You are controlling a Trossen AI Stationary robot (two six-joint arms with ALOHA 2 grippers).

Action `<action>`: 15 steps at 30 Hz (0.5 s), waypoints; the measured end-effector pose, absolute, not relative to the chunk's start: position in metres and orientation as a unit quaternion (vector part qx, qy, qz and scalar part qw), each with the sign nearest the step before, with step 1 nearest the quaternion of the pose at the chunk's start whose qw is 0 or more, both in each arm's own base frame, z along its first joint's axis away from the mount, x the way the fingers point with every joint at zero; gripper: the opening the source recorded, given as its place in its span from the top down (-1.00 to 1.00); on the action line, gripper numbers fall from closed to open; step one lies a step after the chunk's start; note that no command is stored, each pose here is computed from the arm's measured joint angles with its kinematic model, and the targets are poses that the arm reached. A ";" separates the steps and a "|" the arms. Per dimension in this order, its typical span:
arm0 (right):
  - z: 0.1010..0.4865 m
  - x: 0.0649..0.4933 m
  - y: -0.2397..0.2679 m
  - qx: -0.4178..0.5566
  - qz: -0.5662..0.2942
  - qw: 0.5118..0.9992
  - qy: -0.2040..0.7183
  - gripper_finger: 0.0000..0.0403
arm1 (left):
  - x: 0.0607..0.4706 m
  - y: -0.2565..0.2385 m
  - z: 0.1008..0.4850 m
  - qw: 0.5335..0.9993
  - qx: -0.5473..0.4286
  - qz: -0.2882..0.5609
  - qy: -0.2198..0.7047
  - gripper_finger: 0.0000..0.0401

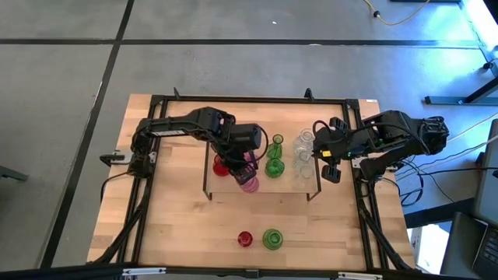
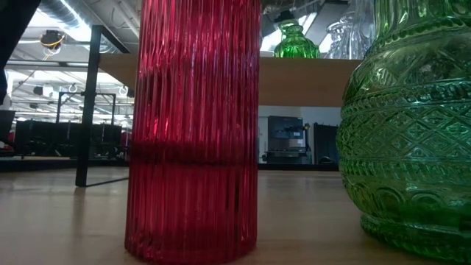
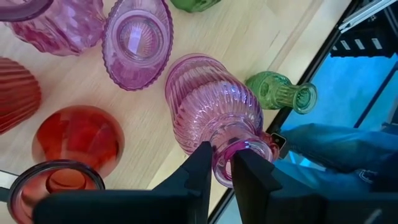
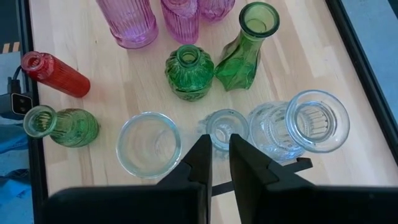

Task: Sort vases onto shelf
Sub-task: Put the violet vase on the shelf aligned with the other violet vases

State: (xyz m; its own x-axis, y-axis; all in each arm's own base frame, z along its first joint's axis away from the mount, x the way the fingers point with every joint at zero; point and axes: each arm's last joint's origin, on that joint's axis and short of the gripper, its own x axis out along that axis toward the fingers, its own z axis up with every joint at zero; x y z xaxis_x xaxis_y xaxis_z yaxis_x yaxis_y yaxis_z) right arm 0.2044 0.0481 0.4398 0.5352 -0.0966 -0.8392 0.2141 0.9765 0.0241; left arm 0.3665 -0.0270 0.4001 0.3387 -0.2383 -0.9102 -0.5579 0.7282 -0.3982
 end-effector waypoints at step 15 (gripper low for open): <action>0.440 0.205 0.049 0.067 -0.084 0.875 0.473 0.80 | 0.367 -0.027 0.400 0.740 -0.350 0.111 0.564 0.75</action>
